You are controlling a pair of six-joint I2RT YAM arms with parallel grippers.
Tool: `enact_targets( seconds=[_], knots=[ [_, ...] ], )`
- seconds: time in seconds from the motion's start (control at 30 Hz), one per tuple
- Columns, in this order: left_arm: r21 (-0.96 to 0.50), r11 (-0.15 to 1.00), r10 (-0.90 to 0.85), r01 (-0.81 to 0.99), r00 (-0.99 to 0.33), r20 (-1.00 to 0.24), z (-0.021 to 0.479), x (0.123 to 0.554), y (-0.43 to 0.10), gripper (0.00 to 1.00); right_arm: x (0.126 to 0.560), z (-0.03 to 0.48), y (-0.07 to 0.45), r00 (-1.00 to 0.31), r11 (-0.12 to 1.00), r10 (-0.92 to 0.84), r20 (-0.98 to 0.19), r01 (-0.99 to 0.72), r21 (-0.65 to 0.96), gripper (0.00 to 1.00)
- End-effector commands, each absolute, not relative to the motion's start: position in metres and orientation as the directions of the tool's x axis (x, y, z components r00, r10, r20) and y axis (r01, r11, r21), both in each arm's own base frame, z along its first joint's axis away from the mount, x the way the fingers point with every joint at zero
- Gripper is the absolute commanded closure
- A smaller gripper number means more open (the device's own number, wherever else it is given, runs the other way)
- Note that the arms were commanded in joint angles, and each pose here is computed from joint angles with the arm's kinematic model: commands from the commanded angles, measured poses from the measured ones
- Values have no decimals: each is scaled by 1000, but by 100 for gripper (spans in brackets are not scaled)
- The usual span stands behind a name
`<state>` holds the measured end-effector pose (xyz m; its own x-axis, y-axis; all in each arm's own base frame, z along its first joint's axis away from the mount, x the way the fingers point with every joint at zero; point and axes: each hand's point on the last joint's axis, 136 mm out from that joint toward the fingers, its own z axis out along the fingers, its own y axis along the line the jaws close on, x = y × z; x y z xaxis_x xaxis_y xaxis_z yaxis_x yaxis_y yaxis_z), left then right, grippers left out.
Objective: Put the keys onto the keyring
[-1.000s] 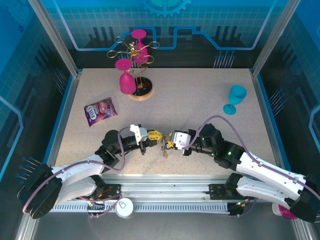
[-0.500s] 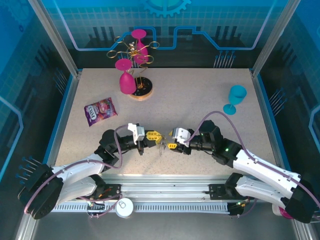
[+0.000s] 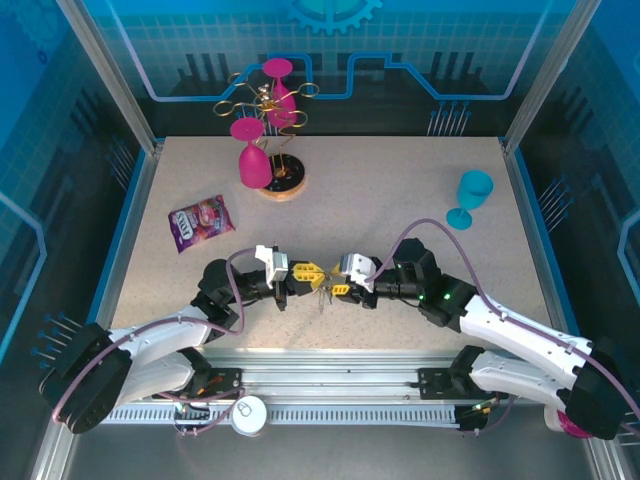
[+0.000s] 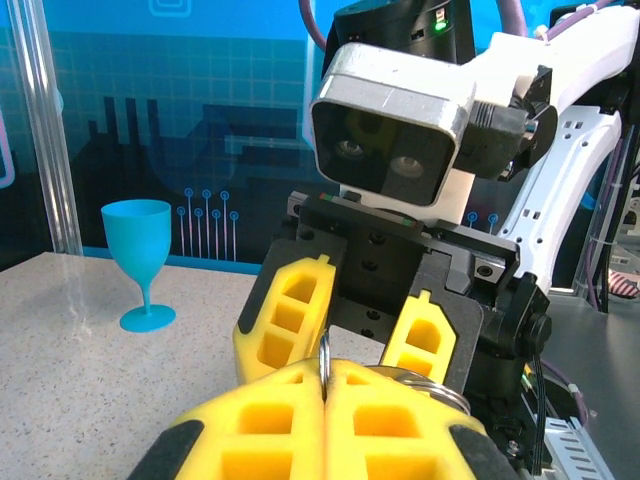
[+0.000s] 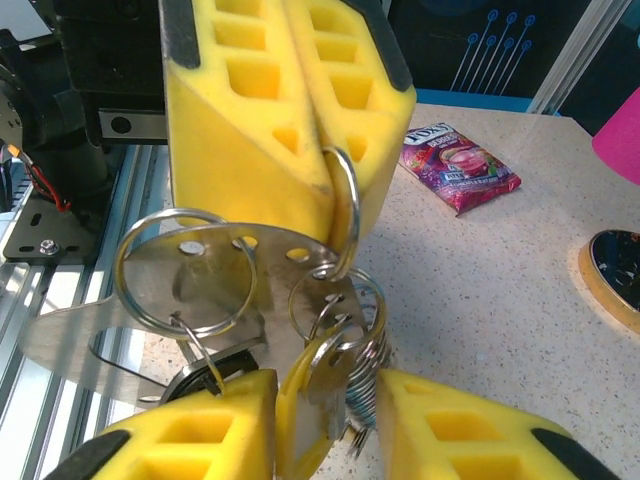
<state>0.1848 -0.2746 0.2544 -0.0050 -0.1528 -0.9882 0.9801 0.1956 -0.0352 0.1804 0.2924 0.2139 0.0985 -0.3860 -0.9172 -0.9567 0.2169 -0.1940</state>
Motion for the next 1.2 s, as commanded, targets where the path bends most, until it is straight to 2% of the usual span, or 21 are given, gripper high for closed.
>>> enact_targets(
  seconds=[0.0,0.2,0.37,0.5,0.77,0.93,1.17],
  knots=[
    [-7,170,-198,986,27,-980,268,180,-272,100,188,225,290,128,247,-376,-918,-941,-233,71],
    [-17,156,-205,988,16,-979,270,181,-273,100,188,226,289,134,245,-376,-917,-940,-238,76],
    [-24,150,-206,988,7,-979,269,182,-274,100,188,232,288,148,252,-368,-918,-934,-252,87],
    [-25,159,-204,987,8,-979,267,183,-272,100,188,235,282,157,267,-385,-910,-925,-272,92],
    [-21,176,-177,984,10,-984,261,186,-270,100,185,240,268,174,264,-455,-874,-910,-319,94],
    [-23,177,-160,984,6,-987,258,188,-272,100,179,246,272,180,222,-461,-869,-925,-310,100],
    [-16,171,-167,985,13,-986,262,187,-272,100,178,234,283,177,167,-527,-831,-937,-306,100]
  ],
)
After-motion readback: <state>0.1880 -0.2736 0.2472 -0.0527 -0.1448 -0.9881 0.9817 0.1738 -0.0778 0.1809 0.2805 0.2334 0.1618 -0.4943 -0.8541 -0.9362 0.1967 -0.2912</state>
